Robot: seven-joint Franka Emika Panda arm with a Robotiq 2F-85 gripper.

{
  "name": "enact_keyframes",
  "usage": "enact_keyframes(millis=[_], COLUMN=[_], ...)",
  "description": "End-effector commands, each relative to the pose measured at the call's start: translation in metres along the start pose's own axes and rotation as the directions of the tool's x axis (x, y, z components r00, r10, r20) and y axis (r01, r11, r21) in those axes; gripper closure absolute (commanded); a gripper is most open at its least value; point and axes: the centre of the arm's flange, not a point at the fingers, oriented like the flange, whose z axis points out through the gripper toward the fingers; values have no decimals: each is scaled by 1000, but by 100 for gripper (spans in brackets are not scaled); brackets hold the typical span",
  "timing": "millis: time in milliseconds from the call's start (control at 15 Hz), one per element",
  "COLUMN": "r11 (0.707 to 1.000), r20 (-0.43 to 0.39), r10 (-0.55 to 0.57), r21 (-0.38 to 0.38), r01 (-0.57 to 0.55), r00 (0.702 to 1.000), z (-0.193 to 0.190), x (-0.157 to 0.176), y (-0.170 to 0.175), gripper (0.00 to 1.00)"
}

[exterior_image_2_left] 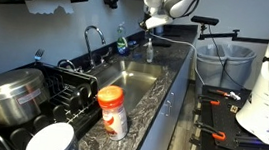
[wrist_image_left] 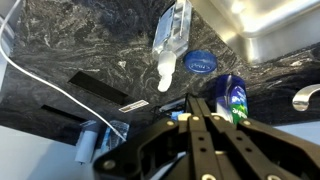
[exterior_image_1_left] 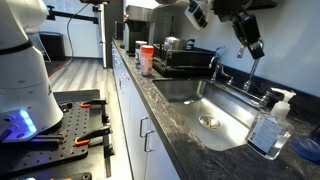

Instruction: Remove the clear sanitizer bottle from the blue object, put it closer to the edge of the sink and push its pump downwards

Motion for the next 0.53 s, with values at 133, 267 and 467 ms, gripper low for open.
enact_keyframes(millis=[133,267,467], r11=[1000,1000,999], r20=[1,9,69], r10=[3,-3,-35], r21=[-1,2,40], r01=[-3,3,32], r00=[1000,1000,997], z=[1,1,0], x=[1,1,4], y=[0,-1,1], gripper=[99,100,100])
